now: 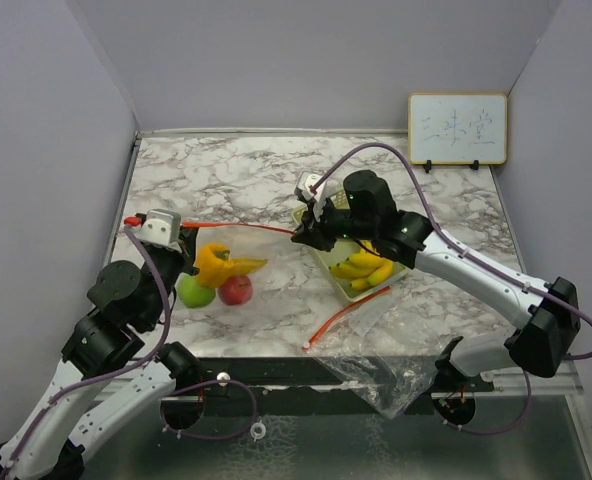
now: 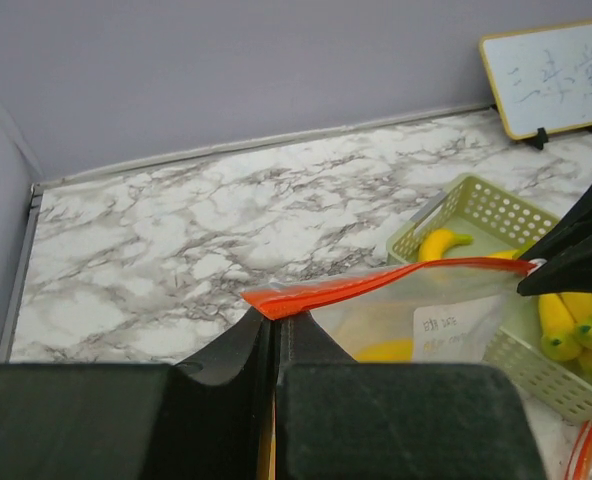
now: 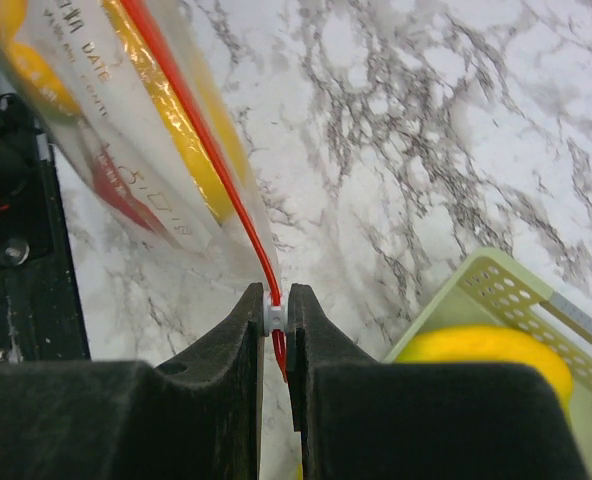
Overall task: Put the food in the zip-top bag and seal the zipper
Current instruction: Zip the zipper food storage bag at the center of the board, then place the zipper food storage bag at the center of the board, then pick up the zipper food storage bag at the center of the board.
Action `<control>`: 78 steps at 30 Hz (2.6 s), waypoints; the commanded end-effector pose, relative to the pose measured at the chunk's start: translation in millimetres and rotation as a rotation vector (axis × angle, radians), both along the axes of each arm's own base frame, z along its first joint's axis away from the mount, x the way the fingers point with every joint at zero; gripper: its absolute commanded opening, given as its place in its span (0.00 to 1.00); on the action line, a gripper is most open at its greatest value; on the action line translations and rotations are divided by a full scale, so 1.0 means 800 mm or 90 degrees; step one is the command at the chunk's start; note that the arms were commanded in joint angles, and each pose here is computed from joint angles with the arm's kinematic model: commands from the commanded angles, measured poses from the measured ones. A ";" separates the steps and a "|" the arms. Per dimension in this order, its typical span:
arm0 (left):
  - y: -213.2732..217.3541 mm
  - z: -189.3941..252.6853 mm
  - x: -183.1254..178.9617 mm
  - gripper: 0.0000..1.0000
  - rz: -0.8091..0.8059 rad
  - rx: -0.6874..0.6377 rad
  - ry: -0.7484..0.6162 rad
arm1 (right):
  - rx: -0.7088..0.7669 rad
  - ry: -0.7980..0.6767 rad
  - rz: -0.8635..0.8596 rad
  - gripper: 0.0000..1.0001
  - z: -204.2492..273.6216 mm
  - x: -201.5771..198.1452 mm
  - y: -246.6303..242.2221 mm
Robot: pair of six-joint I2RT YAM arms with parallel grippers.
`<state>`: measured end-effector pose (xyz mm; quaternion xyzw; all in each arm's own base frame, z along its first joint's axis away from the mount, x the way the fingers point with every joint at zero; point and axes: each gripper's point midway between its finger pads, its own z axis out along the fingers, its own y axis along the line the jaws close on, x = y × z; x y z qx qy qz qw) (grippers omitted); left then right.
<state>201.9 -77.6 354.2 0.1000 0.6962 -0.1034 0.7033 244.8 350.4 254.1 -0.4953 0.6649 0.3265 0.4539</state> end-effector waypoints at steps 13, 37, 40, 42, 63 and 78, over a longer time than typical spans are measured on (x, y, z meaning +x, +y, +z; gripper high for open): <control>0.053 -0.009 0.020 0.00 0.188 -0.059 -0.016 | -0.011 0.055 -0.345 0.81 0.006 0.065 -0.067; -0.106 -0.045 0.039 0.99 -0.130 -0.116 0.111 | -0.119 0.494 -0.685 0.93 -0.138 -0.098 -0.214; -0.130 -0.083 0.036 0.97 -0.177 -0.121 0.158 | -0.095 0.561 -0.681 0.87 -0.168 -0.123 -0.212; -0.141 -0.103 0.035 0.95 -0.197 -0.129 0.183 | -0.079 0.594 -0.699 0.84 -0.181 -0.135 -0.215; -0.163 -0.140 0.024 0.91 -0.253 -0.152 0.223 | -0.074 0.521 -0.889 0.76 -0.280 -0.095 -0.247; -0.169 -0.127 0.010 0.82 -0.287 -0.149 0.242 | -0.052 0.422 -0.660 0.02 -0.171 -0.089 -0.217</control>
